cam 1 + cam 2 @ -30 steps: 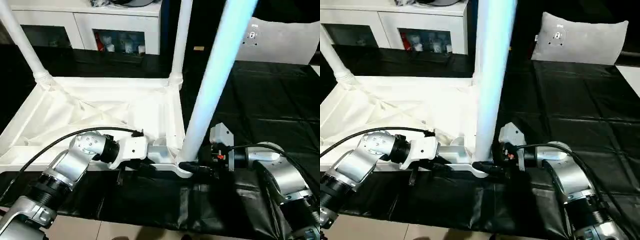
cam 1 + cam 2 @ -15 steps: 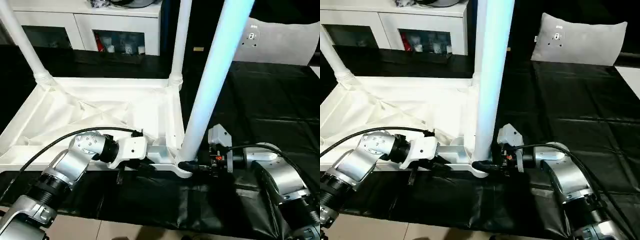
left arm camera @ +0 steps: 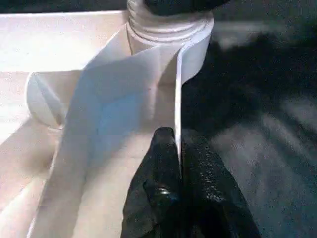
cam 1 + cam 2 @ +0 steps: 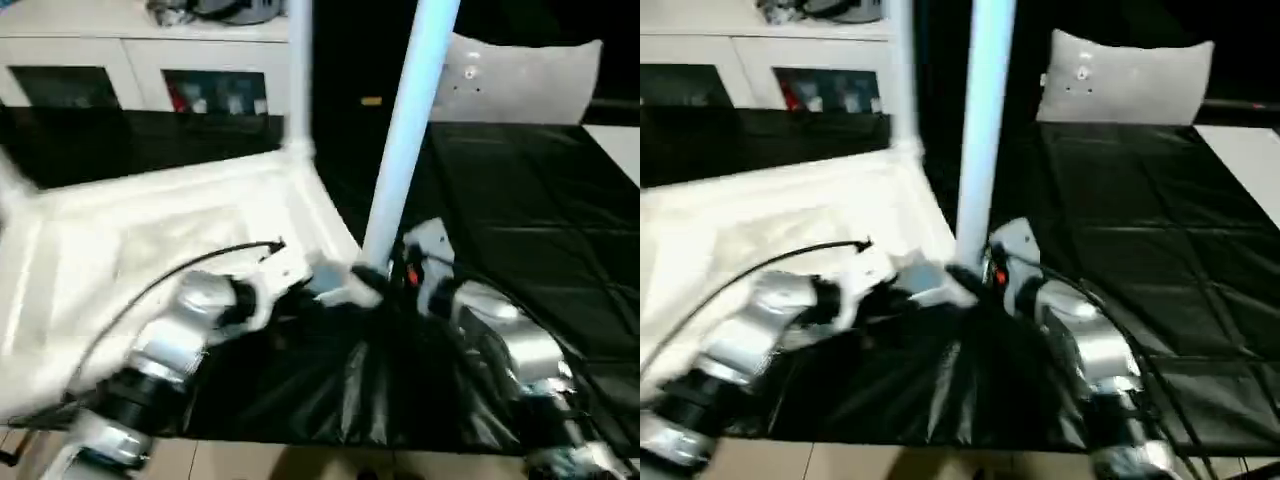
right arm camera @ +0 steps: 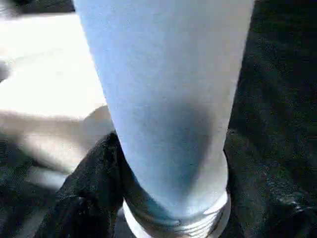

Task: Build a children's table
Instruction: Rotate leg to tighten

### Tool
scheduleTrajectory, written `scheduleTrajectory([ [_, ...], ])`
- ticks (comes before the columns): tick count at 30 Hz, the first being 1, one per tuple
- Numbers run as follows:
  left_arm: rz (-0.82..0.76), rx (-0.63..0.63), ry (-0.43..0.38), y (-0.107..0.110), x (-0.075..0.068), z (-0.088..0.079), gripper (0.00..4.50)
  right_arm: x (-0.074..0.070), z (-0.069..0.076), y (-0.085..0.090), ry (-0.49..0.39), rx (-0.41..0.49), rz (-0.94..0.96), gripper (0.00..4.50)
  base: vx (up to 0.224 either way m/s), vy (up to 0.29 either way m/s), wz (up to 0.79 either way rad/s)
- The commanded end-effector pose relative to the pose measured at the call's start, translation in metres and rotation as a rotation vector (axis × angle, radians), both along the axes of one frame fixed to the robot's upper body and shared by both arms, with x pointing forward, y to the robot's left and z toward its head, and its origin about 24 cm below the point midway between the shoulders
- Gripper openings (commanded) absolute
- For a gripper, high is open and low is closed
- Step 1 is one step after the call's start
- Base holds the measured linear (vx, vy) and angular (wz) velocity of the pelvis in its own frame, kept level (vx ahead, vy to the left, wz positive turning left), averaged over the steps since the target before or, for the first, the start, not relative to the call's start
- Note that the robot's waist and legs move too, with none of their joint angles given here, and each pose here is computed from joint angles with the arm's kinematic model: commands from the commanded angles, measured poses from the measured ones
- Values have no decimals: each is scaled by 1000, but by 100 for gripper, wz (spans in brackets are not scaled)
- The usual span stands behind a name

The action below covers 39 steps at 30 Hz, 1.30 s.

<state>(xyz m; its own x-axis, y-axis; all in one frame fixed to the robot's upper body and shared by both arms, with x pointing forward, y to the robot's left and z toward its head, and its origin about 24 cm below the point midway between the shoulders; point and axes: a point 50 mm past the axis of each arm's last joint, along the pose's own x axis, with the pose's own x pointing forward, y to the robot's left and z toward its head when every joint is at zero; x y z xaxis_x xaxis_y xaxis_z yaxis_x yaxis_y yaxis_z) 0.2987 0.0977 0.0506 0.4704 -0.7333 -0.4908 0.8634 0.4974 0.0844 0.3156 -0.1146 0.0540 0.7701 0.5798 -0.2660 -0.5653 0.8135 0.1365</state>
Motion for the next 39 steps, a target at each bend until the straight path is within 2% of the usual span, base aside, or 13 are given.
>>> scheduleTrajectory([
  [1, -23, -120, -70, -37, -4, 19, 0, -4, -13, 30, 107, 38, 24, 264, 0, 0, 0],
  [5, -4, -90, -98, -42, -3, 21, 0, -4, -13, 36, 90, 31, 31, 264, 0, 0, 0],
  [6, 1, -67, -109, -39, -2, 21, 0, -5, -13, 36, 86, 40, 34, 319, 0, 0, 0],
  [12, 24, -8, -130, -24, 1, 20, 0, -5, -8, 34, 50, 64, 47, 374, 0, 0, 0],
  [15, 7, 19, -135, -16, 2, 19, 0, -7, -4, 23, 0, 63, 82, 381, 0, 0, 0],
  [16, -10, 37, -136, -11, 2, 18, 0, -9, -1, 16, -19, 62, 108, 421, 0, 0, 0],
  [17, -34, 58, -135, -5, 3, 16, 0, -12, 2, 5, -45, 54, 151, 421, 0, 0, 0],
  [20, -68, 71, -133, 2, 2, 15, 0, -17, 5, -9, -73, 22, 215, 442, 0, 0, 0],
  [22, -134, 88, -125, 9, 0, 13, 0, -22, 8, -25, -86, 2, 276, 442, 0, 0, 0],
  [27, -285, 123, -118, 18, -6, 11, 0, -26, 16, -44, -133, -56, 357, 442, 0, 0, 0],
  [32, -491, 170, -88, 27, -14, 10, 0, -38, 21, -55, -133, -144, 580, 442, 0, 0, 0],
  [37, -591, 174, -67, 28, -17, 11, 0, -43, 20, -56, -99, -147, 687, 442, 0, 0, 0],
  [39, -634, 181, -60, 28, -18, 12, 0, -44, 19, -56, -80, -147, 731, 415, 0, 0, 0],
])
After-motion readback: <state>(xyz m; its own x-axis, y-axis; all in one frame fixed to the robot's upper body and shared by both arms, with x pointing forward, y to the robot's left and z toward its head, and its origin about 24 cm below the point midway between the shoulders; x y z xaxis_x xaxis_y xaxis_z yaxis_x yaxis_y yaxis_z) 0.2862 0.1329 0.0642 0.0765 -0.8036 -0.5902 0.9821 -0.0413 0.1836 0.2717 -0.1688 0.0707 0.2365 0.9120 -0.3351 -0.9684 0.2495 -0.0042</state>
